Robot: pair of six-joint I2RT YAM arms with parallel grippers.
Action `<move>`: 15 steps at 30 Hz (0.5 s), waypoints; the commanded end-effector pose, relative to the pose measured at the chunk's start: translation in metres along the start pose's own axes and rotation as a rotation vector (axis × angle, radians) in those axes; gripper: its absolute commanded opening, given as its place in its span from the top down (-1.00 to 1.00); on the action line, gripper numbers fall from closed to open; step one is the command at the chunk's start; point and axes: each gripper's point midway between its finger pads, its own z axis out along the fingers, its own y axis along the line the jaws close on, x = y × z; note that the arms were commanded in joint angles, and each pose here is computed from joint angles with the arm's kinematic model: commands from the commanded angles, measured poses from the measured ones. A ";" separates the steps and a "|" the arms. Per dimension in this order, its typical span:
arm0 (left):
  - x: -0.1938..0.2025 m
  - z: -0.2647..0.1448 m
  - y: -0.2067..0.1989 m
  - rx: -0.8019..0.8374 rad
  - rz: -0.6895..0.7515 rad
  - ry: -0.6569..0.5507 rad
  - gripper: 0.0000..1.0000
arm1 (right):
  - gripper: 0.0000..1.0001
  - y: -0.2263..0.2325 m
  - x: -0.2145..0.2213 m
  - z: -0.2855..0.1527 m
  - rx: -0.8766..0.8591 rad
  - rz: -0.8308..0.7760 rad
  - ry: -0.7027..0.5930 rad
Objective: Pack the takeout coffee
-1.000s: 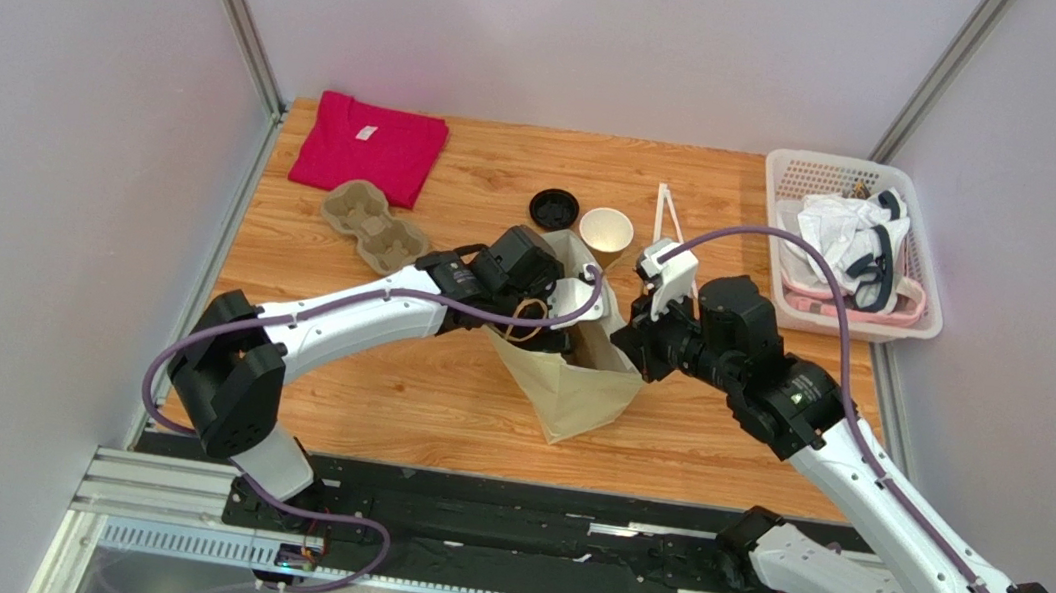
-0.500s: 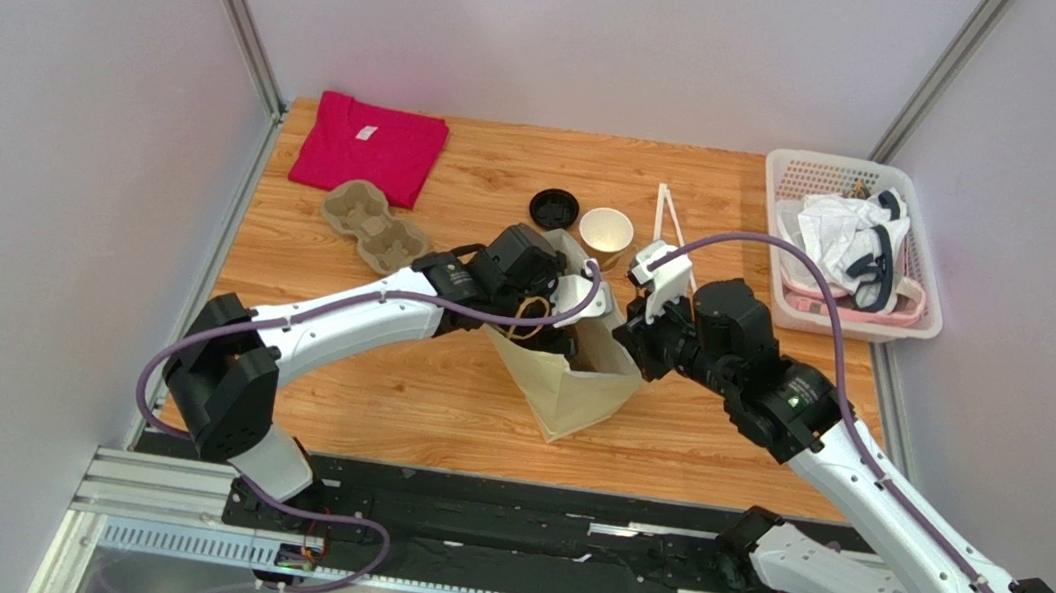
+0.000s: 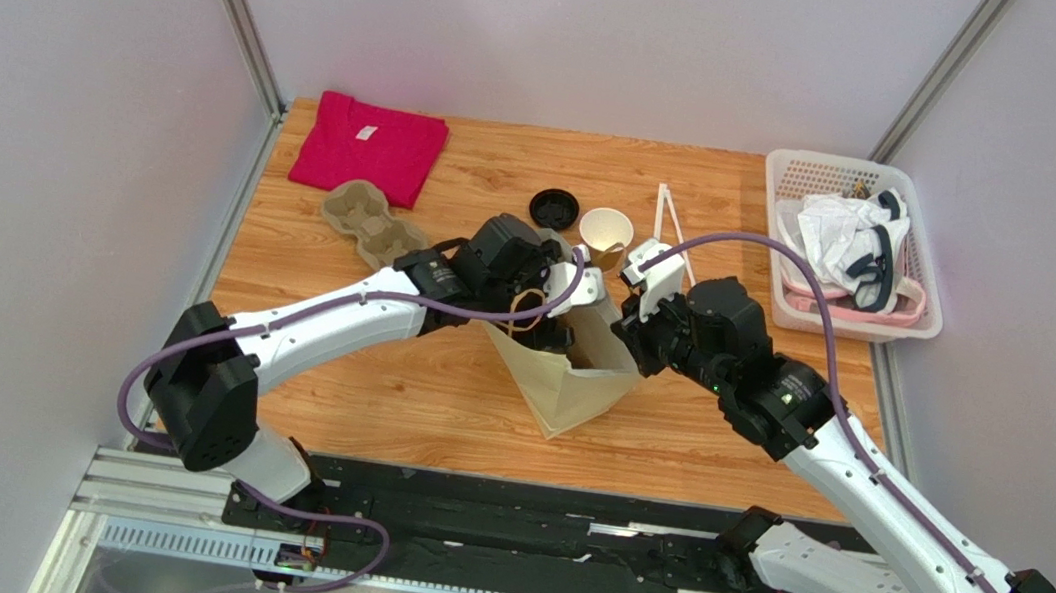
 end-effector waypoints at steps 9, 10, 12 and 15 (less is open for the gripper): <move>-0.031 -0.028 0.000 0.026 -0.003 -0.139 -0.98 | 1.00 -0.010 -0.018 0.003 0.050 -0.047 -0.047; -0.033 -0.028 0.001 0.027 -0.002 -0.143 -0.98 | 1.00 -0.010 -0.019 0.003 0.048 -0.051 -0.048; -0.036 -0.032 0.003 0.019 -0.002 -0.152 -0.98 | 1.00 -0.011 -0.019 0.004 0.051 -0.060 -0.046; -0.043 -0.037 0.009 0.002 -0.014 -0.169 -0.98 | 1.00 -0.011 -0.021 0.005 0.046 -0.068 -0.048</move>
